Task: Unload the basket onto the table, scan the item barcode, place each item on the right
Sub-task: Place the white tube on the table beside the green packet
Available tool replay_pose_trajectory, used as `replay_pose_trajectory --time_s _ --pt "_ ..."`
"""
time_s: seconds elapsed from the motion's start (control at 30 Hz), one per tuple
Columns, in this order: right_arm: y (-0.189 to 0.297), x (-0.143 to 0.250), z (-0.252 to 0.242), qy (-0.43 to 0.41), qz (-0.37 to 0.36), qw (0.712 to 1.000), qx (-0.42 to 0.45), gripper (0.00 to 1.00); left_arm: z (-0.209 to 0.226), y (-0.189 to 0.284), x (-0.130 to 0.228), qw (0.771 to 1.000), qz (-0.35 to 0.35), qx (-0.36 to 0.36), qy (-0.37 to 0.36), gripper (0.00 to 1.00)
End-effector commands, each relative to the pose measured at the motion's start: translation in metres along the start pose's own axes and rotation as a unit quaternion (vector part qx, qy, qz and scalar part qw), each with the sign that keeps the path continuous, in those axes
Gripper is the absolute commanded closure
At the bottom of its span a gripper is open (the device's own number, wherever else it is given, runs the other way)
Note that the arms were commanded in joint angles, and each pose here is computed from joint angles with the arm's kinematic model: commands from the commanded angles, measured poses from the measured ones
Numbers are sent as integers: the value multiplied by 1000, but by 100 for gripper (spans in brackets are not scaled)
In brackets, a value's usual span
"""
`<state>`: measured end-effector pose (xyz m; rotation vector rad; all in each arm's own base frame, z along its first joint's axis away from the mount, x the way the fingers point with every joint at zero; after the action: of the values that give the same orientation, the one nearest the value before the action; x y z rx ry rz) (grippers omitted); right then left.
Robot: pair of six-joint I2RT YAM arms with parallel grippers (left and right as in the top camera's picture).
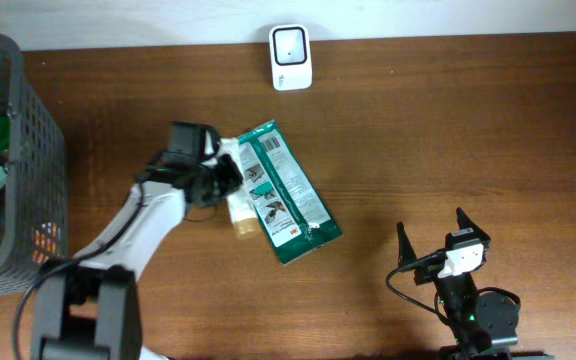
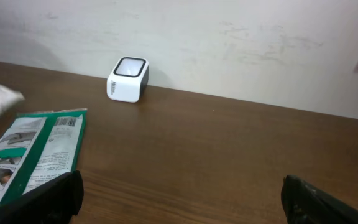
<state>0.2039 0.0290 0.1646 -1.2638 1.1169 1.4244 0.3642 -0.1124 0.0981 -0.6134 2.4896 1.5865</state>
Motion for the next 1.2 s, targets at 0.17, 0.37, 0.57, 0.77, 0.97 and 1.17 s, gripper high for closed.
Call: replay_pose_trajectory --time_s 0.17,0.37,0.57,0.77,0.97,1.17 --pt "0 2 1 -4 1 1000 -1 2 -14 -47 27 998 19 -45 -31 100" --pt "0 2 1 -4 1 1000 -1 2 -47 -65 32 997 -4 -5 -74 100" --pt "0 2 1 -4 1 1000 -1 2 -88 -82 50 991 -15 39 -131 100" --pt "0 2 1 -4 1 1000 -1 2 -109 -78 51 981 -19 76 -176 100" --pt "0 2 1 -4 1 1000 -1 2 -88 -38 20 989 -42 17 -141 100" --pt "0 2 1 -4 1 1000 -1 2 -65 -29 8 992 -40 -7 -117 1"
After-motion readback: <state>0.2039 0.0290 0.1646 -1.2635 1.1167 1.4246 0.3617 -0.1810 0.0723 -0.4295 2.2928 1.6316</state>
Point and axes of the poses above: each gripper's point midway between its finger pads, its own y axis back along the fingers, its own z axis along the line the jaws close on, x = y × z, the point moved 4 cm from there along y, back along the fingers, and after that the axes turned 8 degrees about -y, right-handed, at the moved point
